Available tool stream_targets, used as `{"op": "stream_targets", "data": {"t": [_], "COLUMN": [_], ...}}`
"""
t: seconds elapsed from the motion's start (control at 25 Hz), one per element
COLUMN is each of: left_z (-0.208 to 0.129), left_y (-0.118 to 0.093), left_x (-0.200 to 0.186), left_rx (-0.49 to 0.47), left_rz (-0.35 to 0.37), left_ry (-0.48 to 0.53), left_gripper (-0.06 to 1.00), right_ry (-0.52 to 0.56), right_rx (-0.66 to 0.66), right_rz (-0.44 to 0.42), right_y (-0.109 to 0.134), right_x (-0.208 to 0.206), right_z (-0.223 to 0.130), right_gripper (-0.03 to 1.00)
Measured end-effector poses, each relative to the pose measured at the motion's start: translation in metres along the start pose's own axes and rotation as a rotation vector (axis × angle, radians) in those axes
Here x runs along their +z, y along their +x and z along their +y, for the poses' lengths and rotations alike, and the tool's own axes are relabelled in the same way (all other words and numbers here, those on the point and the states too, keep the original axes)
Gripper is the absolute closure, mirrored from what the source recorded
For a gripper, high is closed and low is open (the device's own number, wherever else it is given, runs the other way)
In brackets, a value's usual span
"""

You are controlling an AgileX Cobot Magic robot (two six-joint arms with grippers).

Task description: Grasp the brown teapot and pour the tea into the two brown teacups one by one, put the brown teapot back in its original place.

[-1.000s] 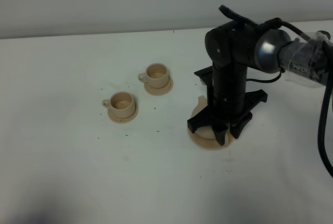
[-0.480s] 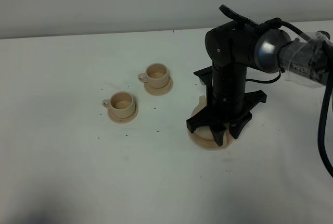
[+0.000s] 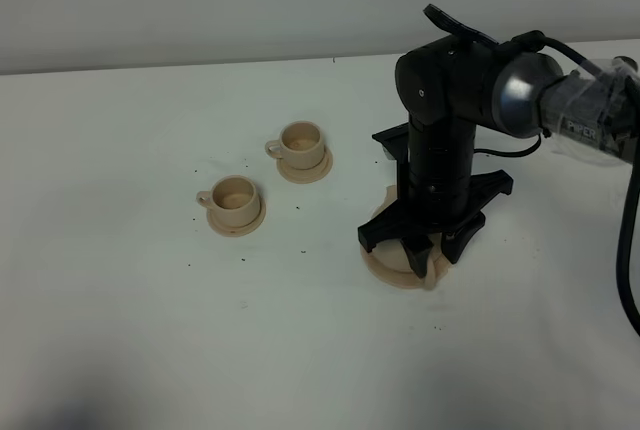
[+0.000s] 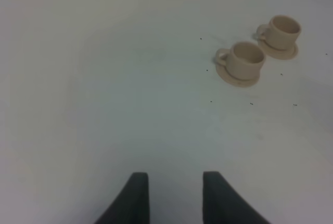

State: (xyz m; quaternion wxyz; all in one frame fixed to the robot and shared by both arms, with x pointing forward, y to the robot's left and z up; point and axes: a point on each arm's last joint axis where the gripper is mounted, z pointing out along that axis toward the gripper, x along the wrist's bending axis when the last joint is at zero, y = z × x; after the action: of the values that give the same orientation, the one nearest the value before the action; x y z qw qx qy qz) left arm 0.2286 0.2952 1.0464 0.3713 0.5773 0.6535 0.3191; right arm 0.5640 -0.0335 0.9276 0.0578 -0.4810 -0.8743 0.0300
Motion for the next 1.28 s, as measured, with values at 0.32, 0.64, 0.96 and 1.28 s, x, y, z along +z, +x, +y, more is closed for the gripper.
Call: {"op": "stream_targets", "data": {"t": [0.32, 0.64, 0.96, 1.28], "left_z": [0.0000, 0.0000, 0.0000, 0.0000], "left_y": [0.0000, 0.0000, 0.0000, 0.0000], "left_x": [0.0000, 0.0000, 0.0000, 0.0000], "left_rx": [0.000, 0.001, 0.001, 0.001], "left_rz": [0.000, 0.000, 0.000, 0.000], "left_ry": [0.000, 0.000, 0.000, 0.000], "left_gripper": [0.67, 0.67, 0.67, 0.67], "right_ry": [0.006, 0.029, 0.038, 0.038], "right_rx": [-0.001, -0.031, -0.041, -0.062], "right_rz": [0.000, 0.005, 0.005, 0.005], "right_y": [0.0000, 0.0001, -0.0001, -0.0001], "right_x": [-0.0006, 0.0063, 0.0094, 0.0094], "right_z": [-0.0007, -0.0002, 0.0002, 0.0002], "right_gripper": [0.72, 0.78, 0.85, 0.86]}}
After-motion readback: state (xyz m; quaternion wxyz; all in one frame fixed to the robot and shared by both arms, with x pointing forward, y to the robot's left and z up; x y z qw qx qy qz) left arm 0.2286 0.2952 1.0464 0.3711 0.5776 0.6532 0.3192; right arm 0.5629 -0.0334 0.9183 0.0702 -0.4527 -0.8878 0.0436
